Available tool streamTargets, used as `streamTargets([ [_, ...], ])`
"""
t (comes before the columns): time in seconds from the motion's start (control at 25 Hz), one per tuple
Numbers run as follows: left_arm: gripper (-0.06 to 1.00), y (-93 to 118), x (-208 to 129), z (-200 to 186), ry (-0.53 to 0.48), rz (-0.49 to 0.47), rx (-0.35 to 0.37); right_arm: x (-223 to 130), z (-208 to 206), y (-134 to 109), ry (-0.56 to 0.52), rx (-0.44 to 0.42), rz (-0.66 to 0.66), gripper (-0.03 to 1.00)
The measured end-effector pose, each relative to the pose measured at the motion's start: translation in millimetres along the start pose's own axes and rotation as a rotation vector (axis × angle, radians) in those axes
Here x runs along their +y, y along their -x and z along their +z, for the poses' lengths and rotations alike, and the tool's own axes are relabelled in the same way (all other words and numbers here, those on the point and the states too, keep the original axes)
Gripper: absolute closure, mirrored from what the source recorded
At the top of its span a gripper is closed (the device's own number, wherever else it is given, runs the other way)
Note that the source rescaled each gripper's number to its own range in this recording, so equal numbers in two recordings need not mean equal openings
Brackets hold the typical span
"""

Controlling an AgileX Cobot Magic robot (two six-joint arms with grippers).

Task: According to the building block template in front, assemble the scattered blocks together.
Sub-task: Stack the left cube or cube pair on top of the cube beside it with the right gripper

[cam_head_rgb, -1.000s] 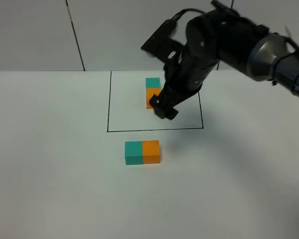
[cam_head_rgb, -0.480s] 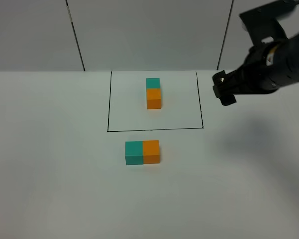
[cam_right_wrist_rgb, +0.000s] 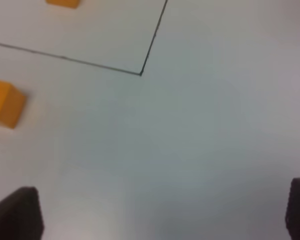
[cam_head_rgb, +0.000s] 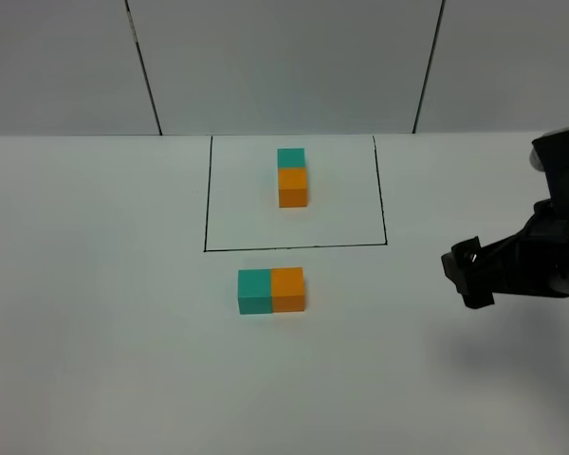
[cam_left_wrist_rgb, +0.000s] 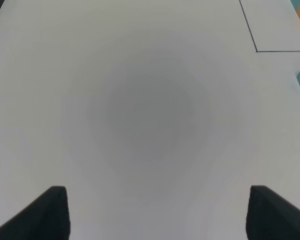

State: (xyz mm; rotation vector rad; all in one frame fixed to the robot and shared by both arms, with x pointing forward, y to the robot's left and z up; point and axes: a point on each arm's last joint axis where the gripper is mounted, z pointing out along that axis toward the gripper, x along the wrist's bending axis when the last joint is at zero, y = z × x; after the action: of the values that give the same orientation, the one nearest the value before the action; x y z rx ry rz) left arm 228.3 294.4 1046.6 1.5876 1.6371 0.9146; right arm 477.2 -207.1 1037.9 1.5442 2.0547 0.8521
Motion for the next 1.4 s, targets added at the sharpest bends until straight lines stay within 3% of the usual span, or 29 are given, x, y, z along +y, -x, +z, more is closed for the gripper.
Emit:
streamTargets([
  [0.36, 0.32, 0, 0, 0, 0.0, -0.001, 0.0, -5, 29, -7, -0.058, 0.016, -0.07, 0.0],
  [0.56, 0.32, 0, 0, 0, 0.0, -0.001, 0.0, 21, 56, -12, -0.119, 0.008, -0.091, 0.13],
  [0.76, 0.32, 0, 0, 0, 0.0, -0.001, 0.0, 50, 88, -37, -0.259, 0.031, -0.41, 0.18],
  [1.12, 0.32, 0, 0, 0, 0.0, -0.001, 0.0, 87, 140, -129, -0.384, 0.179, -1.009, 0.18],
  [1.24, 0.32, 0, 0, 0, 0.0, -0.001, 0.0, 88, 162, -156, -0.419, 0.232, -1.117, 0.18],
  [1.4, 0.32, 0, 0, 0, 0.0, -0.001, 0.0, 89, 184, -180, -0.429, 0.314, -1.154, 0.19],
])
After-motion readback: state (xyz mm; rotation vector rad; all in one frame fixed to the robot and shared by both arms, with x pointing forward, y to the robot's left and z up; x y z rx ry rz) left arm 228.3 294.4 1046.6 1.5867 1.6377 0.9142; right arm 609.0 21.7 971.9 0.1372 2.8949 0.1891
